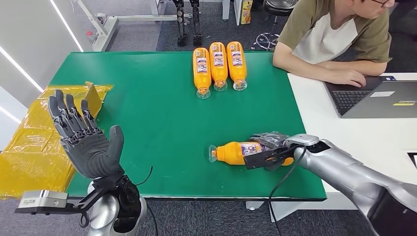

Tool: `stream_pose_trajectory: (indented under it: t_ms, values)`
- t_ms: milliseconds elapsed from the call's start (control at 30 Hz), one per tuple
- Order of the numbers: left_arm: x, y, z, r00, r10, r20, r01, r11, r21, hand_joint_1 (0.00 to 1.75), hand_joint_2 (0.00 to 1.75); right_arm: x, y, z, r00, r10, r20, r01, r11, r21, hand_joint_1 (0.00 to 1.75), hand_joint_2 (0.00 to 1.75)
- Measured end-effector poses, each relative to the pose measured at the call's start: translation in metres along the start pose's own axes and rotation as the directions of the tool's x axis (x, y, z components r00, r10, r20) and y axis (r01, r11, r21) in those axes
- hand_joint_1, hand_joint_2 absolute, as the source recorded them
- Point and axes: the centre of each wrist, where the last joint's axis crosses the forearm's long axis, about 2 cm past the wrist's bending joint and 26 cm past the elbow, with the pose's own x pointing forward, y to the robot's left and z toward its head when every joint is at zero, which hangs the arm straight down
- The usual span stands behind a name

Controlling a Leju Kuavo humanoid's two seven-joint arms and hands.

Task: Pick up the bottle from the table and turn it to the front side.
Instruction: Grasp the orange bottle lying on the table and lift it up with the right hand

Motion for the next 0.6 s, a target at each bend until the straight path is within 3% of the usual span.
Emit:
stream_pose_trajectory:
  t_ms: [167,300,333,600]
  values:
    - [0.0,0.0,0.0,1.0,-0.004,0.0,0.004,1.0,0.003,0.0,1.75,0.007,0.001,-0.011,1.0,-0.003,-0.006,0.003,1.0,-0.011,0.0,1.75]
    - [0.0,0.0,0.0,1.0,-0.006,0.002,0.006,1.0,-0.001,0.0,1.75,0.004,0.008,-0.013,1.0,-0.005,-0.005,0.005,0.999,-0.041,1.66,1.75]
    - [0.0,0.0,0.0,1.0,-0.006,0.002,0.006,1.0,-0.002,0.0,1.75,0.003,0.011,-0.013,1.0,-0.004,-0.004,0.004,0.999,-0.05,1.73,1.75]
    - [0.0,0.001,0.0,1.0,-0.01,0.002,0.01,1.0,0.003,0.0,1.75,0.005,0.029,-0.017,1.0,-0.02,0.002,0.02,0.989,-0.15,1.75,1.75]
